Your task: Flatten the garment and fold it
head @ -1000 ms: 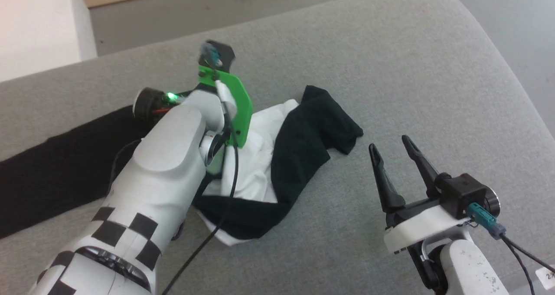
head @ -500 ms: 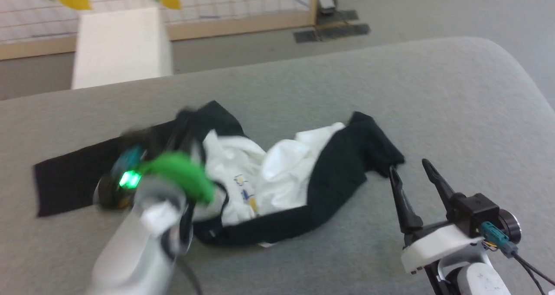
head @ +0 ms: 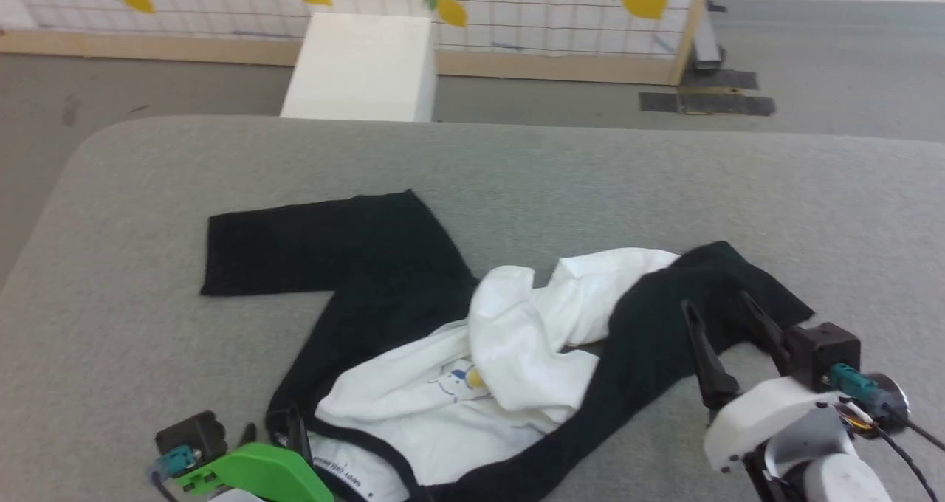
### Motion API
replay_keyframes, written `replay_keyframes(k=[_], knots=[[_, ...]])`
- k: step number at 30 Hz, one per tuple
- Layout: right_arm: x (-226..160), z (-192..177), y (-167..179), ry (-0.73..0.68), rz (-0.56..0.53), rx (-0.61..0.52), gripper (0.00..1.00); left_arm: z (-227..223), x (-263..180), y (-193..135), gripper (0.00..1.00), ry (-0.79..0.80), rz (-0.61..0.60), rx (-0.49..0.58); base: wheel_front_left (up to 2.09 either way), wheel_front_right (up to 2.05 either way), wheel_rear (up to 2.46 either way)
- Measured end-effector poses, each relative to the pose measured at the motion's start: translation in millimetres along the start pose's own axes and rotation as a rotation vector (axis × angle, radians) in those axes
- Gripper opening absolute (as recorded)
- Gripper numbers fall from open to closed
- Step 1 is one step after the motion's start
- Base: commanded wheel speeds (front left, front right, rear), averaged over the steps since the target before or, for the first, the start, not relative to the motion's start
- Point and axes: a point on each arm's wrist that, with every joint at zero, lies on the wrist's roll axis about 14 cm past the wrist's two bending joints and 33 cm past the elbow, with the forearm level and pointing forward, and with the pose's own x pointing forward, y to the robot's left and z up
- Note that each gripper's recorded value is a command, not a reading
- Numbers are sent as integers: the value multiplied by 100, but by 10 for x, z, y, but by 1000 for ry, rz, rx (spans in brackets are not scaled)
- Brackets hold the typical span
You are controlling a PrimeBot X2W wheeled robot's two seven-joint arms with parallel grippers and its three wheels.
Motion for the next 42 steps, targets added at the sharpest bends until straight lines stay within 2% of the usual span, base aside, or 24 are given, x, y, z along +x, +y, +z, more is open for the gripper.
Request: replay_keyframes(k=[3,5,12,21,23,24,25,27,30,35,42], knots=[[0,-177,-71,99,-21,25,100,289,-51,68,100,-160,20,-49,0,0,0],[3,-270,-101,155,-29,45,100,498,-94,92,100,-273,14,-43,0,0,0],[-8,-728,-128,409,-36,67,100,1094,-180,-123,100,-526,-44,115,0,0,0],[81,-1090,-3,627,10,62,100,1041,-92,-234,100,-538,-64,159,0,0,0],[111,-1090,17,639,19,56,71,1021,-67,-226,100,-532,-64,157,0,0,0],[119,-1085,24,640,22,54,24,1003,-55,-222,100,-526,-64,156,0,0,0],[126,-1075,25,638,22,51,0,986,-40,-223,100,-520,-66,152,0,0,0],[117,-1047,-2,628,13,52,0,976,-26,-214,100,-516,-68,153,0,0,0],[121,-884,-195,539,-52,73,0,960,-17,-197,100,-513,-68,151,0,0,0],[-102,-578,-870,386,-260,91,0,907,-2,-306,100,-501,-113,159,0,0,0],[-814,-304,-1872,267,-607,89,0,849,25,-511,100,-487,-185,167,0,0,0]])
